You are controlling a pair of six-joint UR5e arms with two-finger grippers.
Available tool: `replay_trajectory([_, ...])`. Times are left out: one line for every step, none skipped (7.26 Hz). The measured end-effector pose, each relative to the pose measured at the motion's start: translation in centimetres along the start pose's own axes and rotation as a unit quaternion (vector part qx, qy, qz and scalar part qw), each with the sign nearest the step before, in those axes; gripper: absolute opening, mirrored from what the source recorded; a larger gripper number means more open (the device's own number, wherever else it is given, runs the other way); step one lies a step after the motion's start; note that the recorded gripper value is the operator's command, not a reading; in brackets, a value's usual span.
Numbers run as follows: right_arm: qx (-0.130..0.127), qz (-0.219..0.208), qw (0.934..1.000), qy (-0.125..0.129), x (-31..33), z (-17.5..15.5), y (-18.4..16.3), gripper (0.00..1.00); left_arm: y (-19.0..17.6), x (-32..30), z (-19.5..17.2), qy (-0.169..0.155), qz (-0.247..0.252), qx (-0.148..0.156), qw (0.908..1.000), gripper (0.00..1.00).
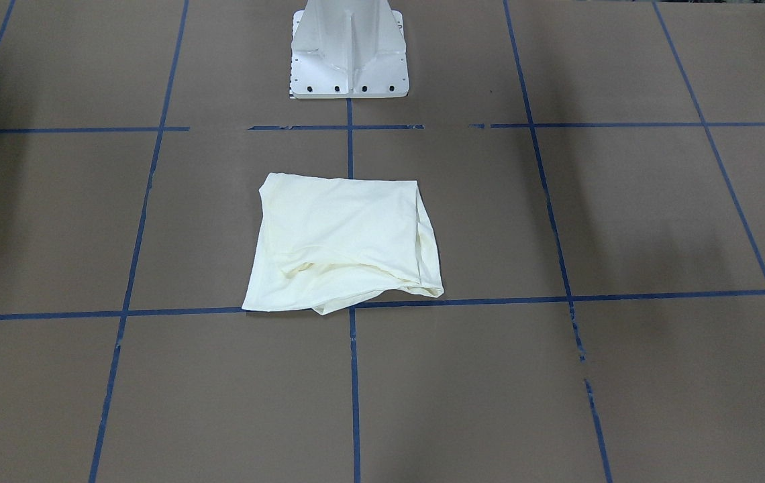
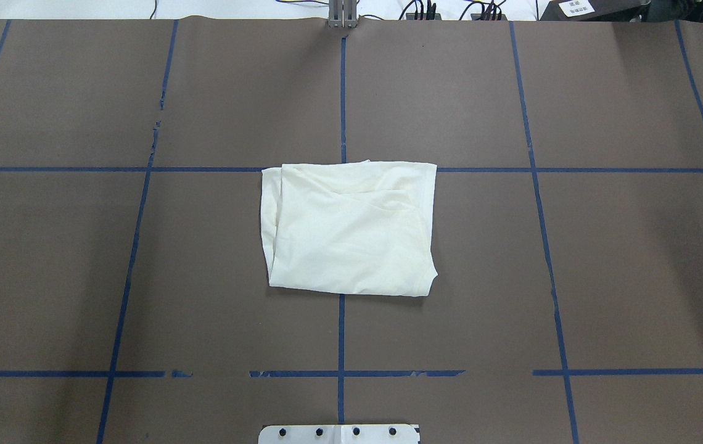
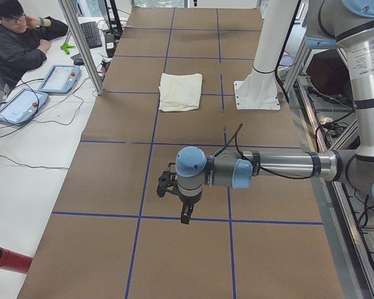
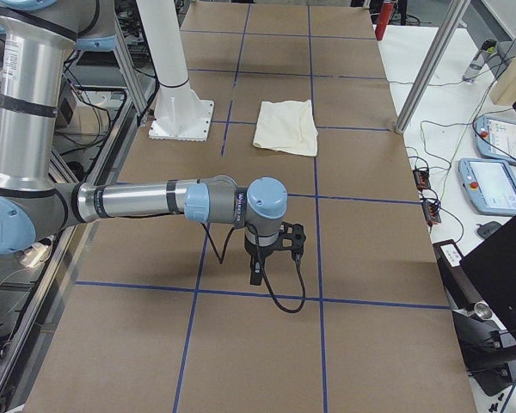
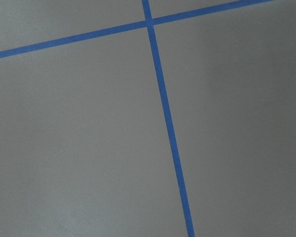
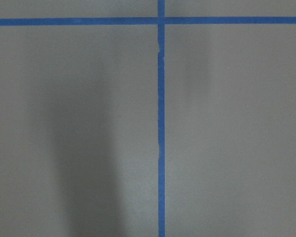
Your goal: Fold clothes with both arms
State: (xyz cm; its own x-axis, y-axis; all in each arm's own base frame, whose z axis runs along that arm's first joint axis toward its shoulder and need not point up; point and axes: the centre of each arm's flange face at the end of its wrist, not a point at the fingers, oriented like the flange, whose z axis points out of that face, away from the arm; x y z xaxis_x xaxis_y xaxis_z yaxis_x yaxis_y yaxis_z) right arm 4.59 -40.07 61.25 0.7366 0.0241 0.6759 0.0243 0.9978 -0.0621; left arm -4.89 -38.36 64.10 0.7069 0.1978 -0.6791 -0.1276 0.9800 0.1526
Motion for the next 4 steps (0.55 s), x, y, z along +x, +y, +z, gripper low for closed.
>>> replay_trajectory([-0.001, 0.001, 1.0000, 0.000, 0.06, 0.06, 0.09, 1.00, 0.01, -0.02, 0.01, -0.001, 0.000, 0.000, 1.0000, 1.00])
replay_trajectory([-0.001, 0.002, 1.0000, 0.000, 0.10, 0.10, 0.14, 1.00, 0.01, -0.05, 0.02, -0.001, 0.000, 0.000, 1.0000, 1.00])
replay_trajectory([-0.002, 0.002, 1.0000, 0.000, 0.13, 0.13, 0.18, 1.00, 0.03, -0.07, 0.04, -0.002, 0.000, -0.001, 1.0000, 1.00])
replay_trajectory([-0.002, 0.002, 1.0000, 0.000, 0.15, 0.15, 0.22, 1.00, 0.06, -0.10, 0.05, -0.003, -0.001, -0.001, 1.0000, 1.00])
